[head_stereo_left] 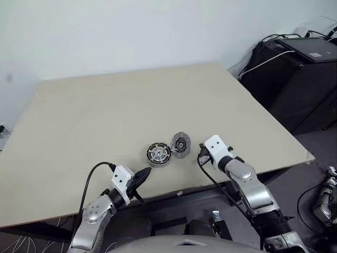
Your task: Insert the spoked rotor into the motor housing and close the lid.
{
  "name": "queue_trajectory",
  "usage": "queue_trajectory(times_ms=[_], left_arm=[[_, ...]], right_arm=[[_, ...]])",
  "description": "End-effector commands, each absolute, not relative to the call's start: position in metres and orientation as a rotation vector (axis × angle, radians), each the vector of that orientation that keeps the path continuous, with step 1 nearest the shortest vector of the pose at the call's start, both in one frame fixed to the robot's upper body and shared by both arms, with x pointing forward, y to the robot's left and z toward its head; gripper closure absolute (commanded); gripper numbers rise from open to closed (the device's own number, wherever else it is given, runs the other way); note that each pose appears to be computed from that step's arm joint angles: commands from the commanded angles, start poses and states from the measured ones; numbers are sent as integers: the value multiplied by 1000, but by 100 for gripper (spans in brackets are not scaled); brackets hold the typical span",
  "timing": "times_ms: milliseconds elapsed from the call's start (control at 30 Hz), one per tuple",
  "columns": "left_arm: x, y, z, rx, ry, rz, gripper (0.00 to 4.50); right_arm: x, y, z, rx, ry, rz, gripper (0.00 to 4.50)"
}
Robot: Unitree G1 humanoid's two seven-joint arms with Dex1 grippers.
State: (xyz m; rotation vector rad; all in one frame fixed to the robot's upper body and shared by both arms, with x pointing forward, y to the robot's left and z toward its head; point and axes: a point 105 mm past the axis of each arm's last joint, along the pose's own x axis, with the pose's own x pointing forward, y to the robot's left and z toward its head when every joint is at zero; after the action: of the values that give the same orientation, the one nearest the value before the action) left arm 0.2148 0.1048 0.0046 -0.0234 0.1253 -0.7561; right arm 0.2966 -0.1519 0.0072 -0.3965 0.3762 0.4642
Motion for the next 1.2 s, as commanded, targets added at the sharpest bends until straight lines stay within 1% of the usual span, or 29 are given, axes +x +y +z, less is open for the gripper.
queue_trajectory(times_ms=[33, 133, 267, 500, 600, 867, 1033, 1200], left_arm=[[219, 105, 21, 6, 49, -762, 450], [219, 106, 21, 8, 51, -763, 450], [218, 106, 20, 8, 56, -764, 450], [216, 107, 17, 1, 73, -756, 450], [216, 107, 17, -1, 75, -751, 450], [217, 109, 15, 2, 80, -741, 450], [219, 108, 15, 3, 82, -745, 450], [219, 108, 16, 4, 83, -751, 450]], right_arm=[[300, -138, 27, -342, 282, 488, 447], [299, -124, 36, -240, 227, 501, 447], [298, -100, 55, -83, 136, 557, 447], [292, -71, 76, 33, 72, 696, 447], [292, -64, 74, 31, 87, 734, 447], [295, -55, 58, 30, 145, 754, 447], [299, -39, 47, 17, 172, 785, 447], [304, -22, 45, 8, 172, 816, 447]])
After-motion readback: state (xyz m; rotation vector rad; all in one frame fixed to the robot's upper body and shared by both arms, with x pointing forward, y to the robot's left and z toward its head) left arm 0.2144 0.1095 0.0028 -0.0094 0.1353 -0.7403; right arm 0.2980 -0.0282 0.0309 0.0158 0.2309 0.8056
